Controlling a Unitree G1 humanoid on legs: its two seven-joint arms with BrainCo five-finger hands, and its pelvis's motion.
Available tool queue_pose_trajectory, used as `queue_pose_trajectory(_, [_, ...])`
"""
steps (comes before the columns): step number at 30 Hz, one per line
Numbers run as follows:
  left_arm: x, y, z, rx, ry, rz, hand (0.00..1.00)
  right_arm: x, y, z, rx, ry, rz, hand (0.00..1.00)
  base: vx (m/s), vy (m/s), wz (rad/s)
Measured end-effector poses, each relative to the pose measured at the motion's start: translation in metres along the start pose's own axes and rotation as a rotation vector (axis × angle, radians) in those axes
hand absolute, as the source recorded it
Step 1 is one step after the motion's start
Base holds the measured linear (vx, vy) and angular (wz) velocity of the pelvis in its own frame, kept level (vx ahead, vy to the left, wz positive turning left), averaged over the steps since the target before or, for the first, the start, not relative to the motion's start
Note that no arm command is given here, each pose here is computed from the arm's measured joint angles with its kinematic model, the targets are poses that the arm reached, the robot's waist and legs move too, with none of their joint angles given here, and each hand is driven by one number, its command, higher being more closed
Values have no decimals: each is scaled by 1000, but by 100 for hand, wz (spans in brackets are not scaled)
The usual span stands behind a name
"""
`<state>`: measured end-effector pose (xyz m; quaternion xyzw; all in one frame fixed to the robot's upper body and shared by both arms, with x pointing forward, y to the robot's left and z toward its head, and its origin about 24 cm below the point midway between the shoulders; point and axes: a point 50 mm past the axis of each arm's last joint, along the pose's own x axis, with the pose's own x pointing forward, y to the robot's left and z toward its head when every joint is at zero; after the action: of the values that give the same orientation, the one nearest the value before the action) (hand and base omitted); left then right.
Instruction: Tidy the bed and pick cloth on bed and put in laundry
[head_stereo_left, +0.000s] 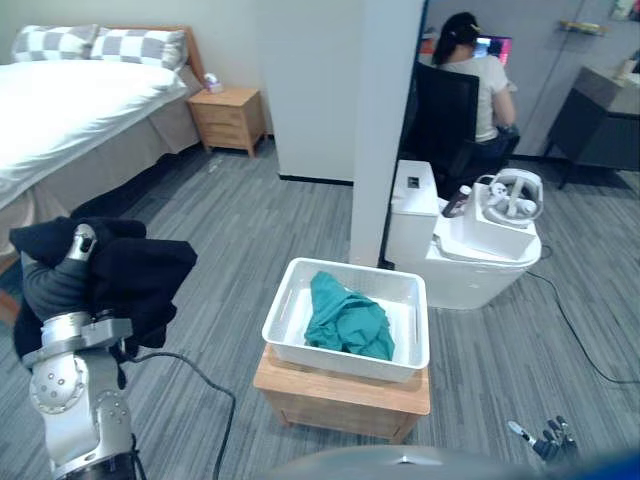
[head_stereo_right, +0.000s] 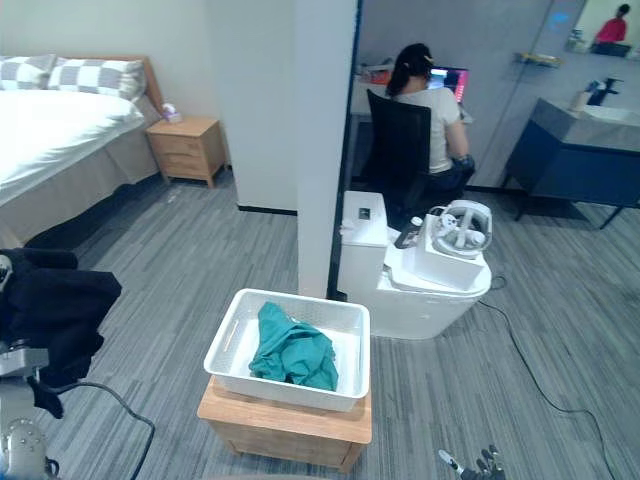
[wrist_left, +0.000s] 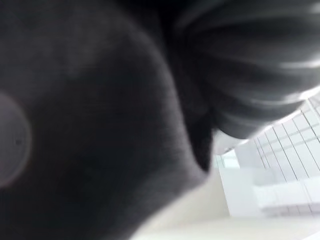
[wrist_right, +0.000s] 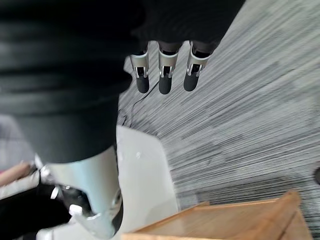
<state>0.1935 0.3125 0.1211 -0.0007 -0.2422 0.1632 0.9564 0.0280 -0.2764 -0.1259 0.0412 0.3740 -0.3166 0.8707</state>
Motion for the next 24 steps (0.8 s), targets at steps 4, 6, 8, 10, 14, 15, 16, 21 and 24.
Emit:
queue_pose_trajectory(4, [11,-6,-20,17,47,-37,100,-1,0,-3,-1,2,16,0,43,-5,-27])
queue_pose_trajectory(6, [16,-10,-28,43,84,-98,100,-1,2,-1,-1,-10,34,0,23,4,-19])
queue_pose_trajectory(8, [22,-12,-31,54,96,-134,100,-2,1,-3,-2,-11,39,0,1,-3,-14])
queue_pose_trajectory(10, [26,-12,-33,64,107,-163,100,-3,1,-7,-3,2,39,0,15,-12,-7])
queue_pose_trajectory(14, [30,-12,-35,60,102,-176,100,-4,0,-12,-3,26,37,0,-4,-12,-14])
queue_pose_trajectory(15, [32,-15,-34,58,91,-196,100,-5,0,-14,-3,34,36,0,-4,-20,-6])
queue_pose_trajectory(16, [36,-19,-33,53,79,-221,100,-6,-2,-16,-4,40,33,0,-2,-21,-4])
queue_pose_trajectory(21, [50,-29,-29,64,54,-294,100,-6,-1,-16,-5,42,35,0,-2,-16,-5])
queue_pose_trajectory(24, [51,-31,-30,88,63,-323,100,-7,-1,-17,-8,45,36,0,-14,-16,-18])
